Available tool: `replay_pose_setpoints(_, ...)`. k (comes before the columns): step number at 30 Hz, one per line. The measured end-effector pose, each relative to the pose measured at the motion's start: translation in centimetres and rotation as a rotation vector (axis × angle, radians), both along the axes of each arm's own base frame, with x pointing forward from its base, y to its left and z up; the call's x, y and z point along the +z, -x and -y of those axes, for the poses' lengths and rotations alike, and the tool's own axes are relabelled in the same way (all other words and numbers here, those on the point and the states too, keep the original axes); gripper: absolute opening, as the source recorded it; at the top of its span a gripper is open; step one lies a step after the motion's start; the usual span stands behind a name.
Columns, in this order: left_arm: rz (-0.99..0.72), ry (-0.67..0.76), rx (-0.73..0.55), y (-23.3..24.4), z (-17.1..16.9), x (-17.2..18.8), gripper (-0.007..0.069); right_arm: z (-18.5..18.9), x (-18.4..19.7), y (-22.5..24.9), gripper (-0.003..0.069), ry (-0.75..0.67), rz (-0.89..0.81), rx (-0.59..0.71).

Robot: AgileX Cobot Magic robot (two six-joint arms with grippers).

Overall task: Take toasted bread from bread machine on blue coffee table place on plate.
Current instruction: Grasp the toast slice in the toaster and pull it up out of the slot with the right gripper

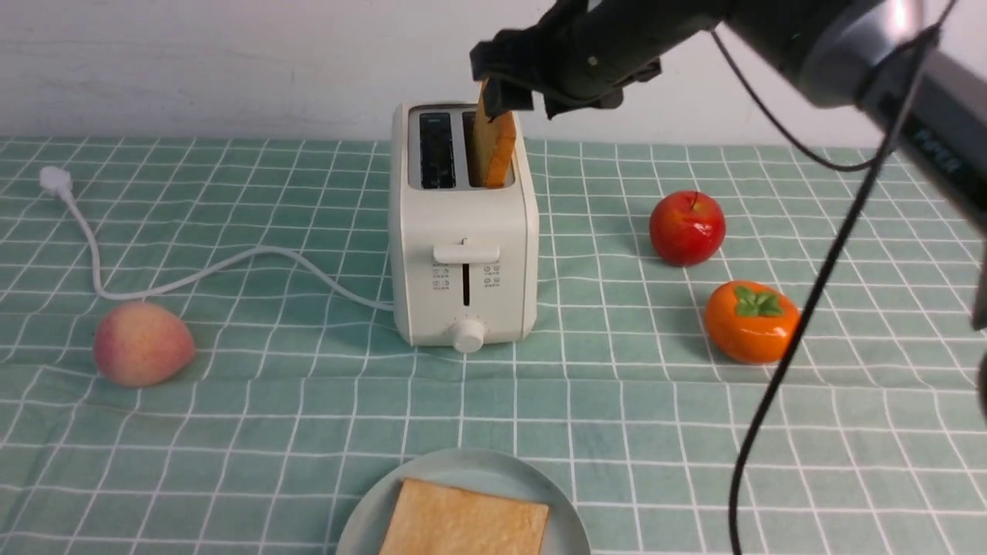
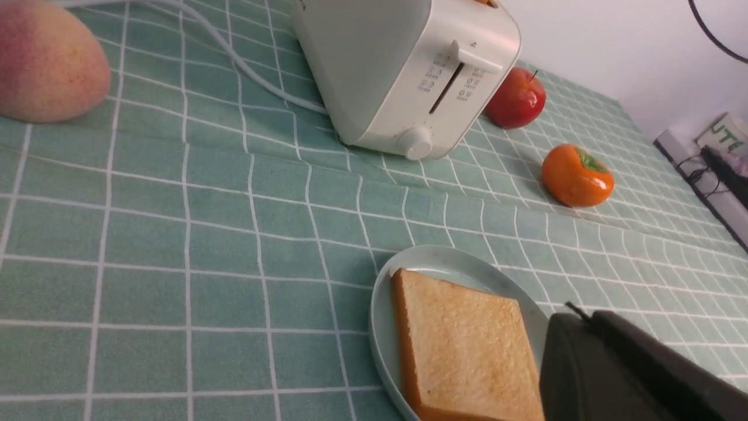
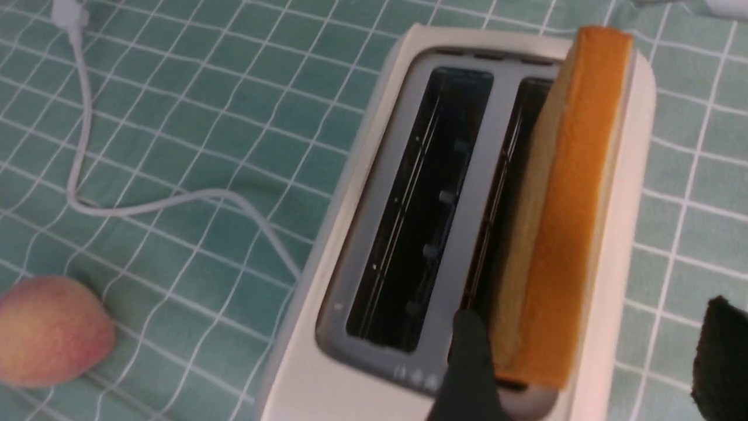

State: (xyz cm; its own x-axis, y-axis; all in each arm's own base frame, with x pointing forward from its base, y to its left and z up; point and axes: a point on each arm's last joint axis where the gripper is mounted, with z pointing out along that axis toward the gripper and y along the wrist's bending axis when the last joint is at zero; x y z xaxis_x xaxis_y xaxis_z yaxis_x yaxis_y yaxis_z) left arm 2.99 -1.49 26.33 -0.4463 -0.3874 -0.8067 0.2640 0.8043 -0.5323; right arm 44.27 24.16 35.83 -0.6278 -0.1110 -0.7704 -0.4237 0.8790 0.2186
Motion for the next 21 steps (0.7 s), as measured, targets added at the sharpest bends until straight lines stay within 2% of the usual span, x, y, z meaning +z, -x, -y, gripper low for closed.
replay_pose_setpoints(3,-0.002,-0.034,-0.009,-0.1,0.1,-0.1,-0.0014,-0.9,-2.4,-1.6,0.0503,-0.006,0.028,-0.01)
replay_pose_setpoints(7,0.0,-0.04,-0.012,-0.1,0.1,-0.1,-0.0014,-1.2,-4.1,-2.5,0.0408,0.002,0.033,-0.016)
replay_pose_setpoints(8,-0.001,-0.041,-0.012,-0.1,0.1,-0.1,-0.0014,-1.3,-4.4,-2.7,0.0325,0.011,0.032,-0.018)
replay_pose_setpoints(9,0.0,-0.041,-0.012,-0.1,0.1,-0.1,-0.0014,-1.2,-4.4,-2.7,0.0273,0.014,0.032,-0.018)
replay_pose_setpoints(10,-0.001,-0.042,-0.012,-0.1,0.1,-0.1,-0.0014,-1.1,-4.1,-2.5,0.0115,0.021,0.036,-0.021)
replay_pose_setpoints(11,-0.002,-0.04,-0.013,-0.1,0.1,-0.1,-0.0014,-1.1,-3.7,-2.4,0.009,0.022,0.043,-0.023)
replay_pose_setpoints(14,-0.005,-0.036,-0.016,-0.1,0.1,-0.1,-0.0014,-0.4,-1.2,-1.3,0.0099,0.027,0.066,-0.028)
replay_pose_setpoints(16,-0.006,-0.035,-0.016,-0.1,0.1,-0.1,-0.0014,0.7,2.2,0.4,0.0102,0.023,0.098,-0.028)
replay_pose_setpoints(21,-0.008,-0.034,-0.017,-0.1,0.1,-0.1,-0.0014,4.8,11.5,8.4,0.0102,0.085,0.104,0.018)
